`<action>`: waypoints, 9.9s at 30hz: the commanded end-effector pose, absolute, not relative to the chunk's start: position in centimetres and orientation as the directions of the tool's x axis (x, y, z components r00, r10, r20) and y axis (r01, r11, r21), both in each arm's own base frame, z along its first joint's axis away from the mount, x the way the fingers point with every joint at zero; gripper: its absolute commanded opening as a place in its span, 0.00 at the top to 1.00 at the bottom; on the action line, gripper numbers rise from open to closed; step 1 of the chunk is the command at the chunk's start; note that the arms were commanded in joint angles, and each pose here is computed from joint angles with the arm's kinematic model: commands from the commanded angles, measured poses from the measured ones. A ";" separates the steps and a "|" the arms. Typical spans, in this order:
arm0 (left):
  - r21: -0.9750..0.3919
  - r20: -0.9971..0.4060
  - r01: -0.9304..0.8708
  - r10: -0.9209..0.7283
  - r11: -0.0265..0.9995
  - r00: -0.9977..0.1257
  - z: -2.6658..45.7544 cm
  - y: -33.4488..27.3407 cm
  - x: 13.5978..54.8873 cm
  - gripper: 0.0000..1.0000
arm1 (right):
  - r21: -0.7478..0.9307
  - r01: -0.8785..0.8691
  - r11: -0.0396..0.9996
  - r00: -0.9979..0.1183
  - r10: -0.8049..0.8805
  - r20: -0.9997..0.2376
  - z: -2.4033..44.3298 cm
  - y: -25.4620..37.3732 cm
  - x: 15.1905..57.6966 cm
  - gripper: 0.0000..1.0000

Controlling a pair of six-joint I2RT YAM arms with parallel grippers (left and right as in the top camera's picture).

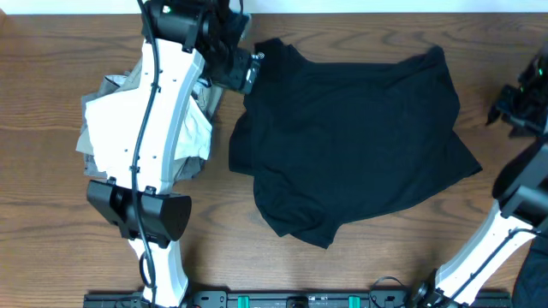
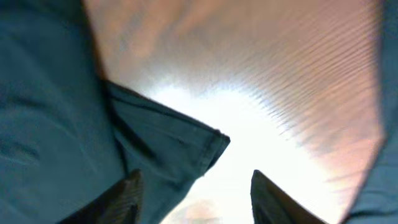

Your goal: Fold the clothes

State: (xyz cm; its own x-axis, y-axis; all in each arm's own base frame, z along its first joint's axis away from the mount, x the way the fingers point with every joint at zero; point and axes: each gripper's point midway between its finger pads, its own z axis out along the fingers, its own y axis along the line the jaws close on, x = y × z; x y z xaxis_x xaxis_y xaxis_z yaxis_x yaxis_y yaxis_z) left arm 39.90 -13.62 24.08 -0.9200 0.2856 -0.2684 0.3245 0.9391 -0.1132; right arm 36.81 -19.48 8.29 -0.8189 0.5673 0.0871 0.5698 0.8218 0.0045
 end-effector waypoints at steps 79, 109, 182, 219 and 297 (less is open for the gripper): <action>0.132 -0.093 0.213 0.226 0.968 -0.970 -2.0 -11.8 33.3 0.94 | 0.395 0.248 0.884 -0.922 0.341 -0.183 13.0 -8.3 38.8 0.54; -0.107 -0.102 0.102 0.091 0.989 -0.991 10.6 -11.7 36.7 0.21 | 0.282 0.402 0.871 -0.896 0.437 -0.074 9.2 -9.4 36.5 0.43; -0.252 0.371 -0.036 0.063 0.967 -0.927 0.8 -20.2 16.3 0.52 | 0.289 0.409 0.866 -0.905 0.425 0.008 9.0 -8.4 34.6 0.44; -0.161 0.039 0.062 0.069 0.985 -0.997 7.9 -16.4 17.4 0.90 | 0.344 0.388 0.855 -0.905 0.424 -0.031 10.8 -7.6 34.9 0.44; -0.609 -0.285 0.202 0.026 0.767 -0.958 10.3 -30.8 29.6 0.89 | 0.394 0.354 0.848 -0.902 0.420 -0.094 11.2 -7.3 36.7 0.41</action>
State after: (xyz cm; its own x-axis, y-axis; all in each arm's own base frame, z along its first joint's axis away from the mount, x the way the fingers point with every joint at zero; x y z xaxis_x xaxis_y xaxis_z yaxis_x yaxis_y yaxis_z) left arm 29.01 -30.35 11.13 -0.9554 0.0359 -0.2932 0.2164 0.7606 -0.6121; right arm 36.48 -8.08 10.16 -0.8987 0.4332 -0.0682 0.3777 0.8436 0.3817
